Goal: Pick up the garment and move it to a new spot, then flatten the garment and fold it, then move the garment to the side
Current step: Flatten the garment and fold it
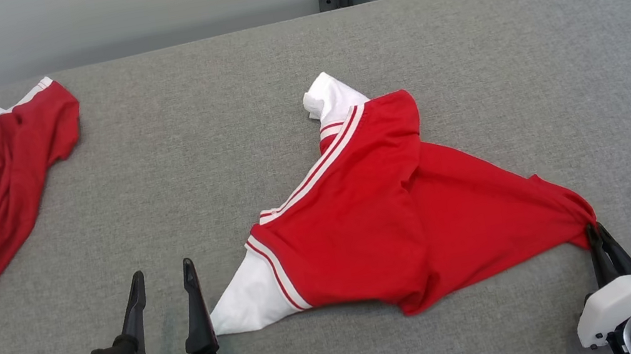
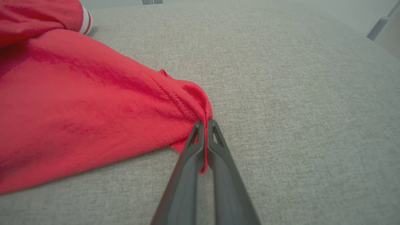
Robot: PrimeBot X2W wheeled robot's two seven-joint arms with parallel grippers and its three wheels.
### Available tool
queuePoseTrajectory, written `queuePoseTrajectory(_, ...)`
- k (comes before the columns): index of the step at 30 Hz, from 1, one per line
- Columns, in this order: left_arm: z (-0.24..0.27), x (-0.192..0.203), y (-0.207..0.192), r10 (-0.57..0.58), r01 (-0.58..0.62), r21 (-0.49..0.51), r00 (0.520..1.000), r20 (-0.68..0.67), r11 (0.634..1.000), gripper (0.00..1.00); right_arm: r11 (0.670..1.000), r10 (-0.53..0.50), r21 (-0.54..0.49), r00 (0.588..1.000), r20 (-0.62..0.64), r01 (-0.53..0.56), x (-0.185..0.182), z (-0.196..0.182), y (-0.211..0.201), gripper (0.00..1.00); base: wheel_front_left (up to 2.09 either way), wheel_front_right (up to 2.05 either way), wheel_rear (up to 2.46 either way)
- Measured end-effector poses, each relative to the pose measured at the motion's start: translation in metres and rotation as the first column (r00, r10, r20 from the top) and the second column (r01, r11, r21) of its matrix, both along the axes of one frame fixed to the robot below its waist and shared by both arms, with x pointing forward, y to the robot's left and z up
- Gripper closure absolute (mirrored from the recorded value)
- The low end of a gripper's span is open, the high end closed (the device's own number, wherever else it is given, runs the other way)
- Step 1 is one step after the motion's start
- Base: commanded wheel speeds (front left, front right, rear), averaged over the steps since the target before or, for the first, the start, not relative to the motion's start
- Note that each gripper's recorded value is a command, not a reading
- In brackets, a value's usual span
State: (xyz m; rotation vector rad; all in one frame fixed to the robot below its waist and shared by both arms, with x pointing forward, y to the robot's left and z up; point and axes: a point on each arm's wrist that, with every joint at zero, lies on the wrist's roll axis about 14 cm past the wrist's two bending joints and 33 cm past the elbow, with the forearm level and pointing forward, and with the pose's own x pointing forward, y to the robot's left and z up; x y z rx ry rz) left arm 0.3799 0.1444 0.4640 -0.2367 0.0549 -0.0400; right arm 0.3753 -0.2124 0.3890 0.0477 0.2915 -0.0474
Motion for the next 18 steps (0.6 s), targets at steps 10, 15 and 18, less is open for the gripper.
queuePoseTrajectory(10, 0.0, 0.002, -0.004, -0.014, 0.014, -0.001, 1.0, 0.002, 1.0, 0.0, 0.998, -0.069, 0.003, 0.995, 0.067, 0.069, 0.003, 0.02, -0.021, 0.0, 0.0, 0.0, 0.0)
queuePoseTrajectory(15, 0.003, -0.001, -0.001, -0.005, 0.005, -0.001, 1.0, 0.009, 1.0, 0.0, 0.997, -0.076, -0.013, 0.975, 0.21, 0.081, 0.021, 0.063, -0.028, 0.0, 0.0, 0.0, 0.0)
queuePoseTrajectory(18, 0.005, -0.003, 0.003, 0.01, -0.01, -0.001, 1.0, 0.013, 1.0, 0.0, 0.999, -0.035, -0.01, 0.962, 0.272, 0.039, 0.033, 0.082, -0.014, 0.0, 0.0, 0.0, 0.0)
